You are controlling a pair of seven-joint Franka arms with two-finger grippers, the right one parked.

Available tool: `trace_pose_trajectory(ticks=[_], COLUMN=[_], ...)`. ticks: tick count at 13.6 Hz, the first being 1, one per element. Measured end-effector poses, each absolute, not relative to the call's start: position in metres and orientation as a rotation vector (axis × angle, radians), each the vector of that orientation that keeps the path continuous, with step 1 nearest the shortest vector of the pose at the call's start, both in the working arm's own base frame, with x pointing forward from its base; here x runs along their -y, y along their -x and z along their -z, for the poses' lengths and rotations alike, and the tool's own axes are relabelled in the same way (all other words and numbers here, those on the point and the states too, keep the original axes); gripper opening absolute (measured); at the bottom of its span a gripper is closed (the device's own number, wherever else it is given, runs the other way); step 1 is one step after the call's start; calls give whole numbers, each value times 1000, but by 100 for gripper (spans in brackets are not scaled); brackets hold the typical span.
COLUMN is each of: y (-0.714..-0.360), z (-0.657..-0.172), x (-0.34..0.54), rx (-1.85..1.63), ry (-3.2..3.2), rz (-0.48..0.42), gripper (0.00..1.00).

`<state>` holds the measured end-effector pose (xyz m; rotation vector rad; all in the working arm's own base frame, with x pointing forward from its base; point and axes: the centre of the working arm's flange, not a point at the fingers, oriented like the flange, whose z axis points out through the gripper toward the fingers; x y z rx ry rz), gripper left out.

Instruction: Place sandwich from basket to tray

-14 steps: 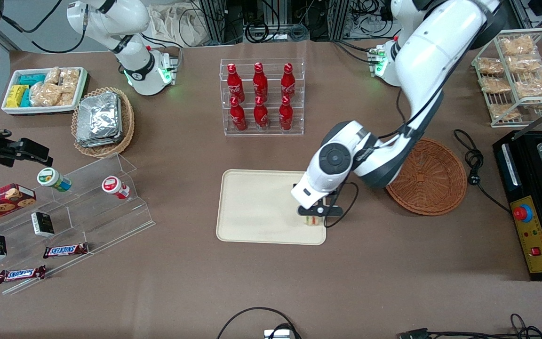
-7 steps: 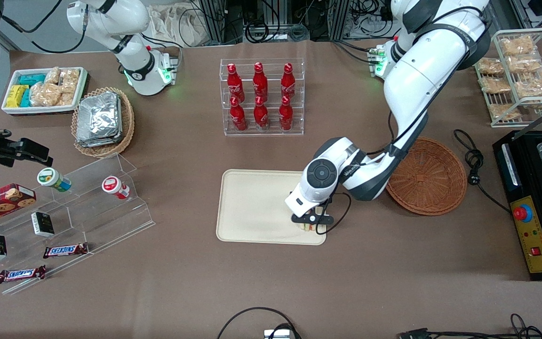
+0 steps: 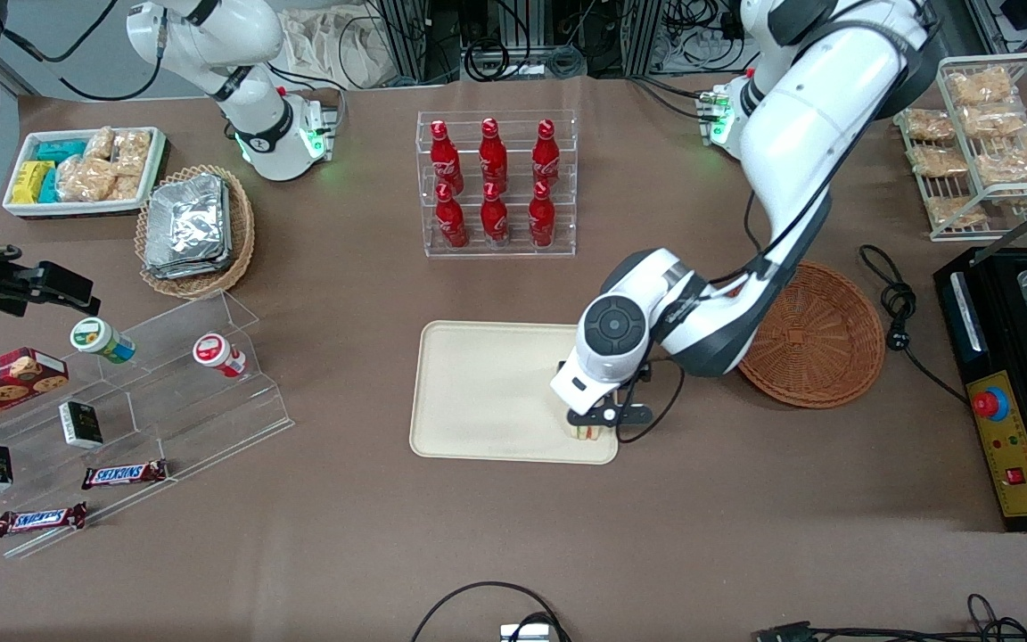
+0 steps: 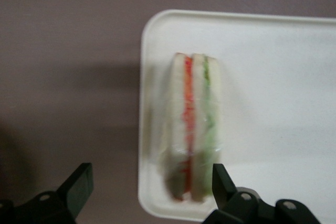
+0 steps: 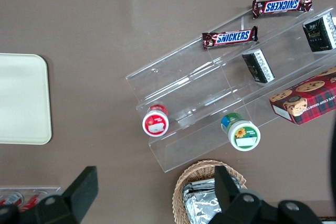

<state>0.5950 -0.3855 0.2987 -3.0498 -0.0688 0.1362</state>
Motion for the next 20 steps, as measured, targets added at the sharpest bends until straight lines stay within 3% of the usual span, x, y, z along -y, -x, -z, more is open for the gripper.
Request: trace_pose_trajectory(ticks=[5, 9, 12, 20], y=[-591, -552, -532, -548], z=[-411, -450, -478, -523], x=[290, 226, 184, 83], rx=[196, 125, 60, 115], ry=[3096, 3098, 3091, 3142], rz=[-163, -169, -120, -59], gripper=[100, 100, 100, 100])
